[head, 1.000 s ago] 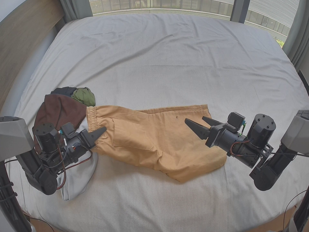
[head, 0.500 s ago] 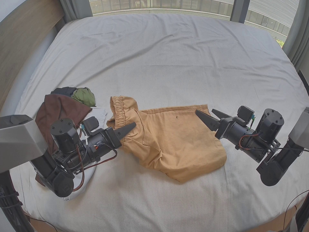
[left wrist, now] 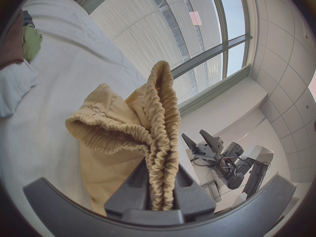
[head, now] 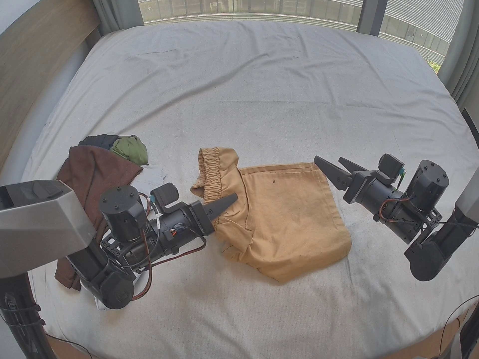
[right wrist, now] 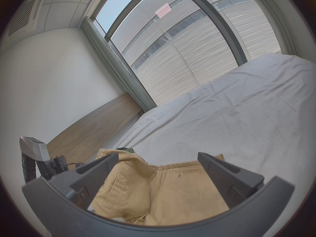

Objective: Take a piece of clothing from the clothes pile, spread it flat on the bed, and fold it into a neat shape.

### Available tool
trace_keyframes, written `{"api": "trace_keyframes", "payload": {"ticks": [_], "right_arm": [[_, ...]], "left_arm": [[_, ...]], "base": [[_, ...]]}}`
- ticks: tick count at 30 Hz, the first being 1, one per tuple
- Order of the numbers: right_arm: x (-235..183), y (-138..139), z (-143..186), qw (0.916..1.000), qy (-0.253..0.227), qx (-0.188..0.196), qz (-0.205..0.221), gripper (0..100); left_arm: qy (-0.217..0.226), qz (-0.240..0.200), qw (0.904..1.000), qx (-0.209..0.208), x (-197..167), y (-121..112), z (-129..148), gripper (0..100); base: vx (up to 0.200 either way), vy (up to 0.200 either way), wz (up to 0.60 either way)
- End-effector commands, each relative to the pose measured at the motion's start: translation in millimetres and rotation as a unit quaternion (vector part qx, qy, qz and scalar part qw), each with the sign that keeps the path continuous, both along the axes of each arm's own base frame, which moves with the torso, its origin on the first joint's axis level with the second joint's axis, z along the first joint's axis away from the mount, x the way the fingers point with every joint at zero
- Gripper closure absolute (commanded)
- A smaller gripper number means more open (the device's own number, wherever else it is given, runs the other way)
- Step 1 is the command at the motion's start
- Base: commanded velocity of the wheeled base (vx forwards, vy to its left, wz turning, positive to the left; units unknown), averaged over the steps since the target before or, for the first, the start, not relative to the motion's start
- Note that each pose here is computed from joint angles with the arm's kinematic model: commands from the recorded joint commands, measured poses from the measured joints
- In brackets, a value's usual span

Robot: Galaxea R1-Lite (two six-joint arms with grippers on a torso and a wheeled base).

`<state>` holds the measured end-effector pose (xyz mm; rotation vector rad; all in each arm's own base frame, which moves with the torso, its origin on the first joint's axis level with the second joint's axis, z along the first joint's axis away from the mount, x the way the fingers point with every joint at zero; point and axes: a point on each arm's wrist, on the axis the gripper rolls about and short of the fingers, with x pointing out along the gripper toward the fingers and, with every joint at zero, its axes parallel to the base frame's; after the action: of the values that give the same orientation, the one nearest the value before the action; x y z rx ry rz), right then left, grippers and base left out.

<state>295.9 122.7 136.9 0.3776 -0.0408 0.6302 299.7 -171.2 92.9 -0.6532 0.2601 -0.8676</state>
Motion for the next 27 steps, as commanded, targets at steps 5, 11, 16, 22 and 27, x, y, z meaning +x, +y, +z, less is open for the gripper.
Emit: {"api": "trace_keyframes", "payload": {"ticks": [5, 11, 16, 22, 27], "right_arm": [[-1, -3, 7, 0.9999, -0.011, 0.004, -0.004, 0], [4, -13, 13, 0.9995, -0.021, 0.008, -0.021, 0], [12, -27, 18, 0.9985, -0.031, 0.013, -0.044, 0], [15, -34, 18, 0.9983, -0.032, 0.014, -0.047, 0], [15, -35, 19, 0.9982, -0.032, 0.014, -0.048, 0]], "left_arm": [[0.002, -0.018, 0.9998, -0.003, 6, -19, -9, 100], [-0.003, -0.039, 0.9992, -0.005, 6, -38, -13, 100], [-0.009, -0.048, 0.9987, -0.010, 8, -48, -14, 100], [-0.022, -0.052, 0.9982, -0.019, 14, -62, -14, 100], [-0.018, -0.059, 0.9979, -0.018, 16, -72, -20, 100]], "base": [[0.000, 0.000, 0.00], [0.000, 0.000, 0.00], [0.000, 0.000, 0.00], [0.000, 0.000, 0.00], [0.000, 0.000, 0.00]]}}
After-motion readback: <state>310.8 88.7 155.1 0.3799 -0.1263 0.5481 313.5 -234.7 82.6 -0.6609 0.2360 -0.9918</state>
